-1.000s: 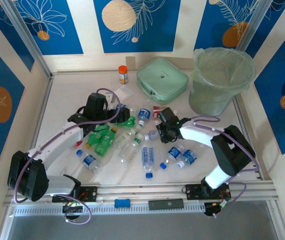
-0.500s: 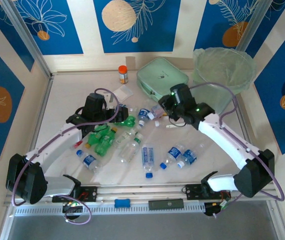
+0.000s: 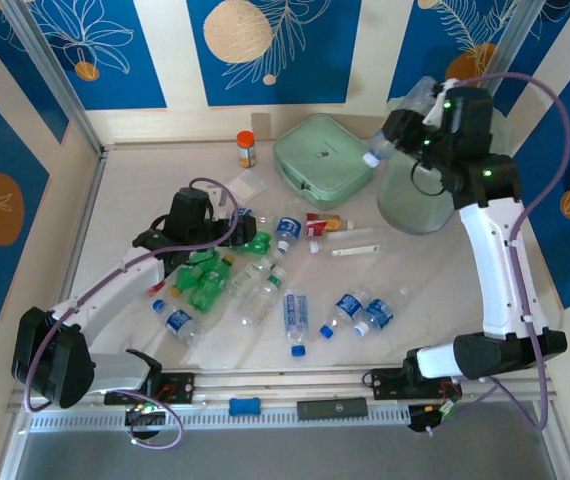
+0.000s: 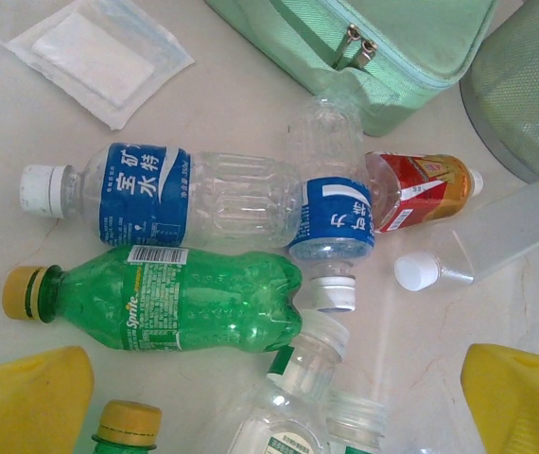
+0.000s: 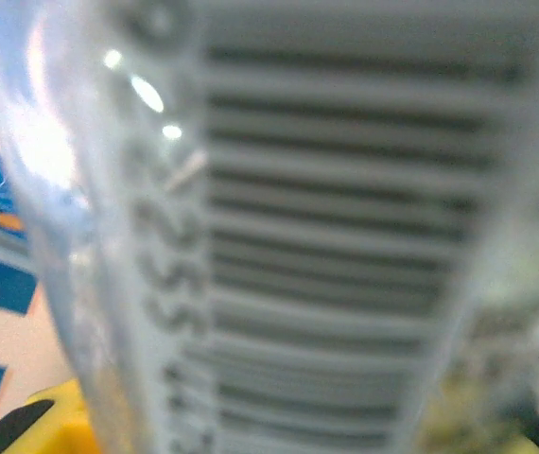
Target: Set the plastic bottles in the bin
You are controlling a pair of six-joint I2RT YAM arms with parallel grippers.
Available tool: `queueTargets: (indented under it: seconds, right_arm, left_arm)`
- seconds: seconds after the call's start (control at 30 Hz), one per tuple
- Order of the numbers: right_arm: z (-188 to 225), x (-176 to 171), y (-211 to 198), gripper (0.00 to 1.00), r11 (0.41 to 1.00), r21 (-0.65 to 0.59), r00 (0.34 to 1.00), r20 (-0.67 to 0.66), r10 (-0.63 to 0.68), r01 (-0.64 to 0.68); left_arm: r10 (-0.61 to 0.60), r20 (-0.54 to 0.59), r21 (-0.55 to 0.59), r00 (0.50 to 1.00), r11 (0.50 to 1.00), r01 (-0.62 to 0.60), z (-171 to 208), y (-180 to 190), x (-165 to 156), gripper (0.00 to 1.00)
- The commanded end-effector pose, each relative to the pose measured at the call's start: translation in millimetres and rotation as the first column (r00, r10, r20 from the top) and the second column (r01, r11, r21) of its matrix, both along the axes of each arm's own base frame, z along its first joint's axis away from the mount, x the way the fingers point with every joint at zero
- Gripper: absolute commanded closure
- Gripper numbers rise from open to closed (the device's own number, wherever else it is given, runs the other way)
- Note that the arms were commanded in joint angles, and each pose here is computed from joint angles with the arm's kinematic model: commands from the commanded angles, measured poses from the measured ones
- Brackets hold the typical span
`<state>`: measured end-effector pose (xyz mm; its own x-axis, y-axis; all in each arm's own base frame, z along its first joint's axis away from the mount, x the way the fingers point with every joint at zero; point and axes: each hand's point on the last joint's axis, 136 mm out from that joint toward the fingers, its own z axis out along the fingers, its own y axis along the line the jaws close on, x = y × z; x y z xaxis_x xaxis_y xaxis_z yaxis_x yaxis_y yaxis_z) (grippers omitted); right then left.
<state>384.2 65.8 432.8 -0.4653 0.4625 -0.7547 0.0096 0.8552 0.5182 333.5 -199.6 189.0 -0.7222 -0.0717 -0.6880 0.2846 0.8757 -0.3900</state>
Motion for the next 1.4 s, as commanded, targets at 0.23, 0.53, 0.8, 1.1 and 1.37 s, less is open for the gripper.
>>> queueTargets:
  seconds: [0.23,0.53,0.8,1.1,1.37]
  right_arm:
    - [-15,43,-115,0.61,0.949,-0.186,0.966,0.022,-0.257,0.256]
    - [-76,86,-166,0.61,0.93,-0.195,0.933,-0.126,-0.338,0.311]
    - [-123,103,-146,0.58,0.967,-0.113,0.932,-0.264,-0.249,0.227]
    - [-96,104,-140,0.29,0.964,-0.145,0.939,-0.233,-0.251,0.221]
    - [-39,77,-127,0.24,0.963,-0.155,0.965,-0.108,-0.238,0.22]
  left_arm:
    - [-0.027,0.04,-0.027,0.999,0.999,0.028,13,-5,-5,0.01]
    - [-0.028,0.034,-0.027,0.999,0.999,0.029,11,-5,-5,0.01]
    - [-0.029,0.036,-0.025,0.999,0.999,0.03,11,-5,-5,0.01]
    - [-0.032,0.047,-0.024,0.998,0.999,0.033,15,-5,-5,0.01]
    - [-0.038,0.055,-0.035,0.998,0.999,0.04,19,-6,-7,0.01]
